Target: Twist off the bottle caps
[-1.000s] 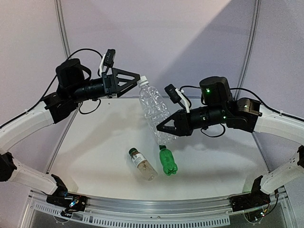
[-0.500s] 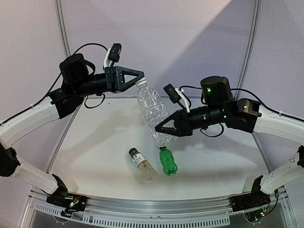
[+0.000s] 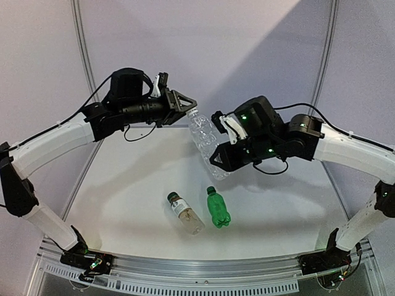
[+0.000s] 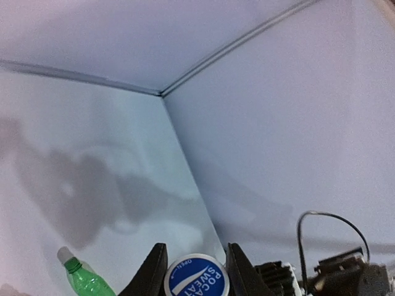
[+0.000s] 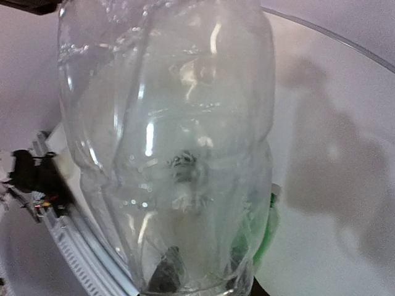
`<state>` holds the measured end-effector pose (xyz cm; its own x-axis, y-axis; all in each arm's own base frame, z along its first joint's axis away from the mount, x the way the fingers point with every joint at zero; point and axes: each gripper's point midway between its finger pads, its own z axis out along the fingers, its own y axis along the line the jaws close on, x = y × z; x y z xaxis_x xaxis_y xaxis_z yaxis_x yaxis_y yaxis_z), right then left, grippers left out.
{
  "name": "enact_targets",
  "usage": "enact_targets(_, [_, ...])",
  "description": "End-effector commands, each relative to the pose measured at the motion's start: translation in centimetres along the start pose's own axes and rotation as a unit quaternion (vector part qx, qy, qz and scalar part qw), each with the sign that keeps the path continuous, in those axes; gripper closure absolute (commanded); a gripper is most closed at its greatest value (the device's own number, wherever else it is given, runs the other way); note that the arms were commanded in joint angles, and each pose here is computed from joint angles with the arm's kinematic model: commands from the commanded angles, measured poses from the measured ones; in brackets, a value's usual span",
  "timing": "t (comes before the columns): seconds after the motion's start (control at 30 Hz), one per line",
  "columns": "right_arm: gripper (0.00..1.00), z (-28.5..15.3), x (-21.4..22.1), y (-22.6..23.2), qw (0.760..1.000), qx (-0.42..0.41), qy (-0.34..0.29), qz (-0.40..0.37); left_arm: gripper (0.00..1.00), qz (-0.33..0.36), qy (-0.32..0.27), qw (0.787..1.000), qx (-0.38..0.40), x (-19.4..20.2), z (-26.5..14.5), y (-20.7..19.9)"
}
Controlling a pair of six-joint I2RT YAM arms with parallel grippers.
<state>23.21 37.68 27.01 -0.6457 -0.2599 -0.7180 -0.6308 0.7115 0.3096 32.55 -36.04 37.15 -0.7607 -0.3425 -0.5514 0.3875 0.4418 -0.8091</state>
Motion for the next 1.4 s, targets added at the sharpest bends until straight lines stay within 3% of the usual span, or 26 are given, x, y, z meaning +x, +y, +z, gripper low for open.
enact_targets(0.0, [1.00, -0.3, -1.1, -7.0, 0.971, 0.240, -0.006, -0.016, 0.93, -0.120, 0.018, 0.981, -0.150, 3.0, 1.7, 6.1])
enact_targets(0.27, [1.00, 1.8, 0.9, -8.7, 0.939, 0.331, 0.060, -0.074, 0.91, -0.190, 0.061, 0.955, -0.221, 4.9, 4.8, 6.7])
enact_targets(0.53, [1.00, 2.7, 2.3, -8.3, 0.944, 0.309, 0.085, -0.075, 0.85, -0.205, 0.066, 0.953, -0.211, 5.5, 5.1, 6.4])
enact_targets(0.6, [1.00, 2.9, 2.6, -8.1, 0.948, 0.297, 0.087, -0.074, 0.75, -0.201, 0.069, 0.955, -0.205, 5.4, 5.2, 6.2])
enact_targets(0.8, [1.00, 2.4, 2.8, -7.4, 0.959, 0.262, 0.075, -0.073, 0.24, -0.176, 0.057, 0.968, -0.167, 4.7, 4.6, 4.8])
enact_targets(0.9, [1.00, 2.0, 3.0, -7.1, 0.963, 0.249, 0.070, -0.070, 0.06, -0.152, 0.027, 0.978, -0.138, 3.4, 3.0, 3.5])
enact_targets(0.93, [1.00, 1.9, 2.9, -7.0, 0.965, 0.245, 0.069, -0.068, 0.01, -0.145, 0.015, 0.981, -0.126, 2.8, 2.4, 2.9])
enact_targets(1.07, [1.00, 1.4, 2.6, -6.4, 0.971, 0.223, 0.061, -0.054, 0.01, -0.131, -0.002, 0.983, -0.131, 2.9, -0.4, 3.4])
enact_targets(1.2, [1.00, 1.2, 2.4, -5.1, 0.987, 0.147, 0.055, -0.016, 0.01, -0.074, -0.014, 0.993, -0.088, 2.7, -2.7, 2.4])
enact_targets(1.3, [1.00, 0.3, 1.6, -1.2, 1.000, -0.010, 0.022, 0.015, 0.01, 0.007, -0.026, 0.999, -0.018, 2.1, -4.2, -0.1])
enact_targets(1.37, [1.00, -1.1, 1.4, 1.3, 0.993, -0.113, 0.001, 0.024, 0.01, 0.056, -0.027, 0.997, 0.044, 2.0, -5.2, -2.1])
